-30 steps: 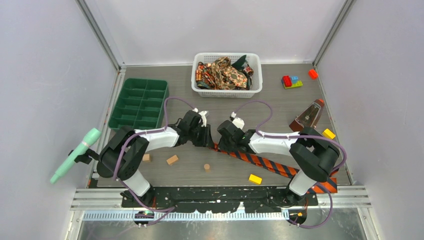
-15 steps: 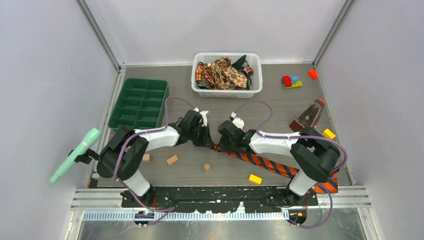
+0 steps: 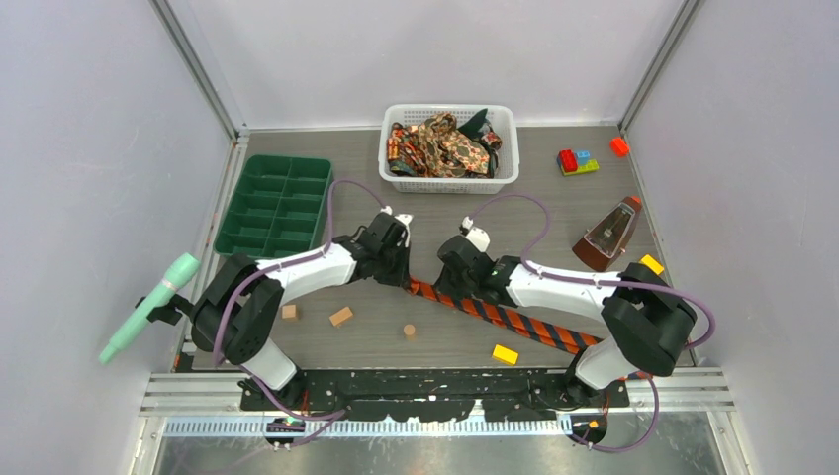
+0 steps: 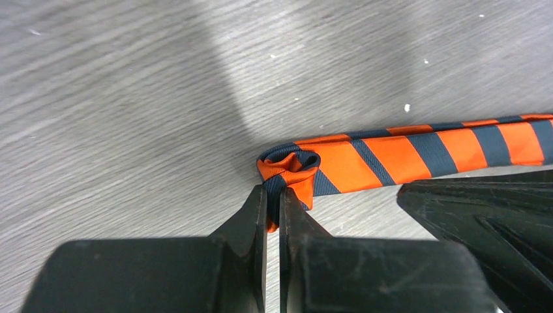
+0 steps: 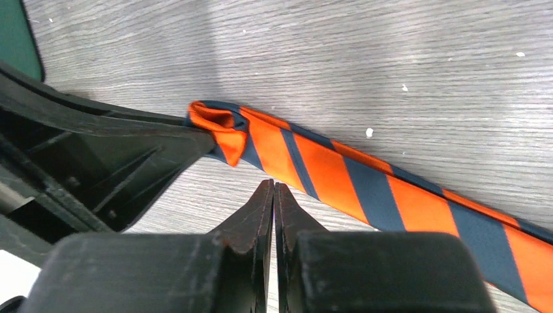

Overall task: Roll the ties
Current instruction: Roll the tie at the center of the board.

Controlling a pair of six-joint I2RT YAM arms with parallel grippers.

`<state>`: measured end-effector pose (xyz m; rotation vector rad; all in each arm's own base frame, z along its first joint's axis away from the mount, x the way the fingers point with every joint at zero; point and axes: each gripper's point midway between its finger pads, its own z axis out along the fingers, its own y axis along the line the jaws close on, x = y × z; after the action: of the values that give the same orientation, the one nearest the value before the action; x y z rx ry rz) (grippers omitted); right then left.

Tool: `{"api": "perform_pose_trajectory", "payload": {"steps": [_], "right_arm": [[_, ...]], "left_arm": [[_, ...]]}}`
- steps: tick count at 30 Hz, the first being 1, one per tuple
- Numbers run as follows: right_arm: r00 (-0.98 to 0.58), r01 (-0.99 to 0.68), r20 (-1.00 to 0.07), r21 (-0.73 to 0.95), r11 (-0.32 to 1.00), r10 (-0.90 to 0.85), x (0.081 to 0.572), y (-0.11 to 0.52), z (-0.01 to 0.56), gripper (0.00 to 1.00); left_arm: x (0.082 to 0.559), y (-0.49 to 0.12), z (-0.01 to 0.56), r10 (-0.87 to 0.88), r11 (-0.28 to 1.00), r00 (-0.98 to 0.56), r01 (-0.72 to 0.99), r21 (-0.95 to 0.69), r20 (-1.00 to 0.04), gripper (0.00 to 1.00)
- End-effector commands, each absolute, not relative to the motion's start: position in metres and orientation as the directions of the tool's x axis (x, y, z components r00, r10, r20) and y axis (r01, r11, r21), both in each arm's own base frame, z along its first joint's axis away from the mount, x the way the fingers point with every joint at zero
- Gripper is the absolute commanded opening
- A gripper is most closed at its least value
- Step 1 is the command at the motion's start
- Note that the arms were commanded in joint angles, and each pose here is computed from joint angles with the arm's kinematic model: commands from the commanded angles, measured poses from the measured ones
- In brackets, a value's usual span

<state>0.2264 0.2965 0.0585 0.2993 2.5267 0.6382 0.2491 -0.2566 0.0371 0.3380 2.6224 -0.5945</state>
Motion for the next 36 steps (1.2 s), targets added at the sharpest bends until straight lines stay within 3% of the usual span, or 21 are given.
{"api": "perform_pose_trajectory", "payload": {"steps": [1,10,18,27,36], "right_arm": [[-0.819,0.093,-0.461,0.481,0.872,0.342,0.229,0.285,0.066,0.10],[-0.803,0.112,-0.474,0.475,0.873,0.361,0.227,0.274,0.070,0.10],[-0.783,0.120,-0.483,0.502,0.856,0.393,0.220,0.261,0.087,0.10],[-0.756,0.129,-0.490,0.539,0.833,0.434,0.210,0.242,0.108,0.10],[-0.721,0.135,-0.507,0.567,0.812,0.474,0.202,0.224,0.126,0.10]], "left_arm": [[0.264,-0.237,0.059,0.211,0.927,-0.818,0.342,-0.157,-0.535,0.00],[0.286,-0.208,0.073,0.367,0.930,-0.741,0.309,0.199,-0.563,0.00],[0.301,-0.195,0.080,0.534,0.819,-0.670,0.259,0.512,-0.516,0.00],[0.308,-0.196,0.080,0.638,0.694,-0.620,0.207,0.689,-0.456,0.00],[0.303,-0.210,0.071,0.703,0.608,-0.589,0.207,0.767,-0.398,0.00]]}}
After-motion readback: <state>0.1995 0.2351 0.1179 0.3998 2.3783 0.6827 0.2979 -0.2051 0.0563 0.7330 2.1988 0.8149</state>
